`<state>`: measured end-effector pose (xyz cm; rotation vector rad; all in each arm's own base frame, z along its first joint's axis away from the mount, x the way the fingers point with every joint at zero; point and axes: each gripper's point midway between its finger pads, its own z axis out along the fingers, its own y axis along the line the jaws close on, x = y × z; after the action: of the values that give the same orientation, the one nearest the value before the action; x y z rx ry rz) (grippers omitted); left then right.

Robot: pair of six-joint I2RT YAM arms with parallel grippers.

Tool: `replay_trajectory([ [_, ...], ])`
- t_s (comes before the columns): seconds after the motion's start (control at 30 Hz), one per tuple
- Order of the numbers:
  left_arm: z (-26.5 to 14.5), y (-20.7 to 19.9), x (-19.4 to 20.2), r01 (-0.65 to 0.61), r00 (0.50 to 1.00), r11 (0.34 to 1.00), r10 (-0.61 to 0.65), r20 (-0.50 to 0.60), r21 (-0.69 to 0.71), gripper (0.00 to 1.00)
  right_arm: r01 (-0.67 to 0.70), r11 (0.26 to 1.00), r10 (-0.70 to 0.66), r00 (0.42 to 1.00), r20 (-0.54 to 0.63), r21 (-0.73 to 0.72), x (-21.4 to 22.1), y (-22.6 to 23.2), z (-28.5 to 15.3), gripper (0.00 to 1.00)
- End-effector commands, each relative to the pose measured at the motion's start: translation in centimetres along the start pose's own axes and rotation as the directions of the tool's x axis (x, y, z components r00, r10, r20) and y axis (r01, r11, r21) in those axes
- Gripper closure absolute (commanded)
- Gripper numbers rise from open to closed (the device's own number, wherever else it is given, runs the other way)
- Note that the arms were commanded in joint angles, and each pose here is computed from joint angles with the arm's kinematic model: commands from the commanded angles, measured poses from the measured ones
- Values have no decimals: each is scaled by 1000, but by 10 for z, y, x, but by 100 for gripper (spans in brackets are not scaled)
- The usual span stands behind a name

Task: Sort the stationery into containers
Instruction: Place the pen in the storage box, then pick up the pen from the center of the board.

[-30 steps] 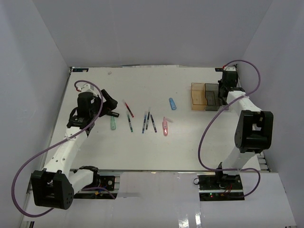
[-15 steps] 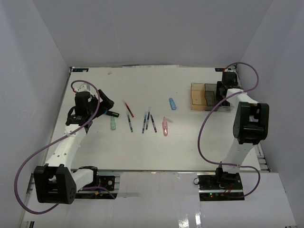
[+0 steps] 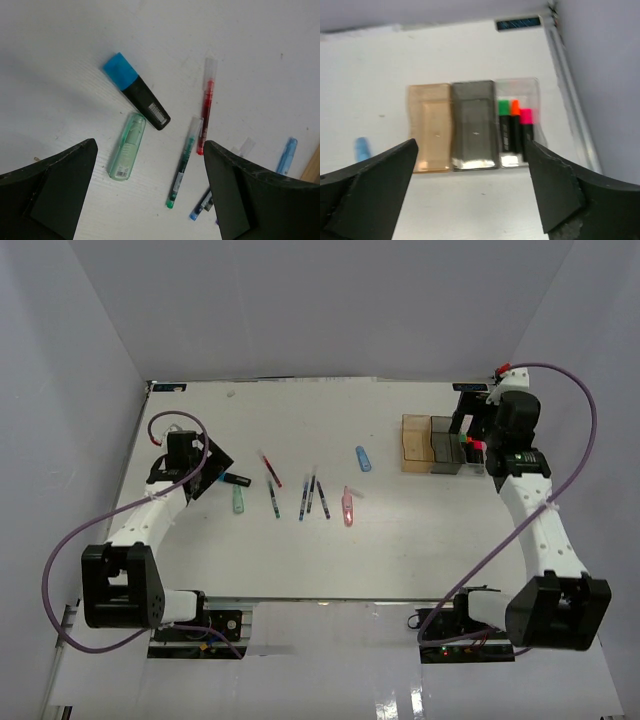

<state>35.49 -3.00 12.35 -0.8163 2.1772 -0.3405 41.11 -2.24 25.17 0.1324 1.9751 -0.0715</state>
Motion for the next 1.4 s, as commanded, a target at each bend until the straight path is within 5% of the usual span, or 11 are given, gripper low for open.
replay_trajectory([
  [0.0,9,6,-19,88,995,991,-84,46,-102,2,-51,964,64,997,42,-260,11,49,-31,2],
  [0.27,49,11,-30,134,991,956,-134,19,-259,6,-42,849,132,982,135,-527,26,98,-86,10],
  [0.87,108,40,11,102,965,871,-204,-165,-480,23,30,836,65,986,154,-549,40,120,-97,10],
  [1.37,119,22,0,127,957,878,-230,-174,-462,71,63,833,42,984,176,-550,39,123,-102,10],
])
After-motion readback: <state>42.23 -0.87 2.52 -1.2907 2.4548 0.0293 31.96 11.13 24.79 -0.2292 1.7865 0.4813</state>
